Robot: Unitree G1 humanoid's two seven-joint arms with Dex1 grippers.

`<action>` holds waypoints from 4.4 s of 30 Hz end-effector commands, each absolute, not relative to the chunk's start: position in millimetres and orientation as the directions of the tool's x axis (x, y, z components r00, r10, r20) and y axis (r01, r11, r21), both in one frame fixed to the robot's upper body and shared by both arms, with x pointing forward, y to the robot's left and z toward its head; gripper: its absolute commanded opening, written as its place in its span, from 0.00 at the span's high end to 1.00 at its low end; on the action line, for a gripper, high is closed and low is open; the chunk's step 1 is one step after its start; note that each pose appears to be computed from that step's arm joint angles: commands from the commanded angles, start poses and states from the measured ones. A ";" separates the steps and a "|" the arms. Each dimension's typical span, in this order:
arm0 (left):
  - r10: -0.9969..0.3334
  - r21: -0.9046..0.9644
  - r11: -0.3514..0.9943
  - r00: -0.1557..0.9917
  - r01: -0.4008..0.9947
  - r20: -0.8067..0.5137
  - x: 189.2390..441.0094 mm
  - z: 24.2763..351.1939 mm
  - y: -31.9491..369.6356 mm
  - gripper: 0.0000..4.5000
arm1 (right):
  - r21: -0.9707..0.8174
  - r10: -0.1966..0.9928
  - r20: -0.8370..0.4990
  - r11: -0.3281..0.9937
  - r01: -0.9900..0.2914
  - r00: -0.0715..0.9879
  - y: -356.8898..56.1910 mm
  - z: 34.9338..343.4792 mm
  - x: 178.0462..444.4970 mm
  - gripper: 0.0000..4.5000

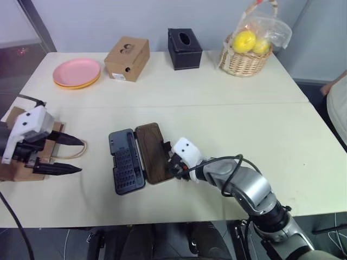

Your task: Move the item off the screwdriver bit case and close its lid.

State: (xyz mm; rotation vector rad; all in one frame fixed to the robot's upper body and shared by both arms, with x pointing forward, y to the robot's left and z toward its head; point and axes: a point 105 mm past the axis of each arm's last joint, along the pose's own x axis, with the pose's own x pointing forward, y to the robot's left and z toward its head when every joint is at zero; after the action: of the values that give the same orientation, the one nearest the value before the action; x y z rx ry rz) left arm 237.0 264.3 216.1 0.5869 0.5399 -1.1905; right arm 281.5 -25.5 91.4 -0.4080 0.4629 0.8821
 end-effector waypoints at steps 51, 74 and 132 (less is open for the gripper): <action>-0.901 -0.055 0.056 0.026 0.997 -0.433 214.2 135.4 141.7 0.78 | -0.457 0.635 -0.731 -0.186 -0.870 0.249 -124.5 92.0 334.1 1.00; -0.892 -0.077 0.090 0.046 0.993 -0.450 219.9 80.7 104.0 1.00 | -0.359 0.658 -0.714 -0.049 -0.932 0.240 -119.3 90.8 330.3 0.57; -0.858 -0.125 0.199 0.112 0.972 -0.501 213.0 47.2 122.4 1.00 | -0.863 0.637 -0.313 0.118 -0.491 0.704 -117.4 182.8 292.5 0.99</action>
State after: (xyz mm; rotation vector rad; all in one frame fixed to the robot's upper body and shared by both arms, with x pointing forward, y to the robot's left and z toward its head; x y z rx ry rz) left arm 215.1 113.5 70.2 0.2594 0.4185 -1.4174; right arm 292.5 -110.1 147.6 -1.1437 -0.0168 0.9661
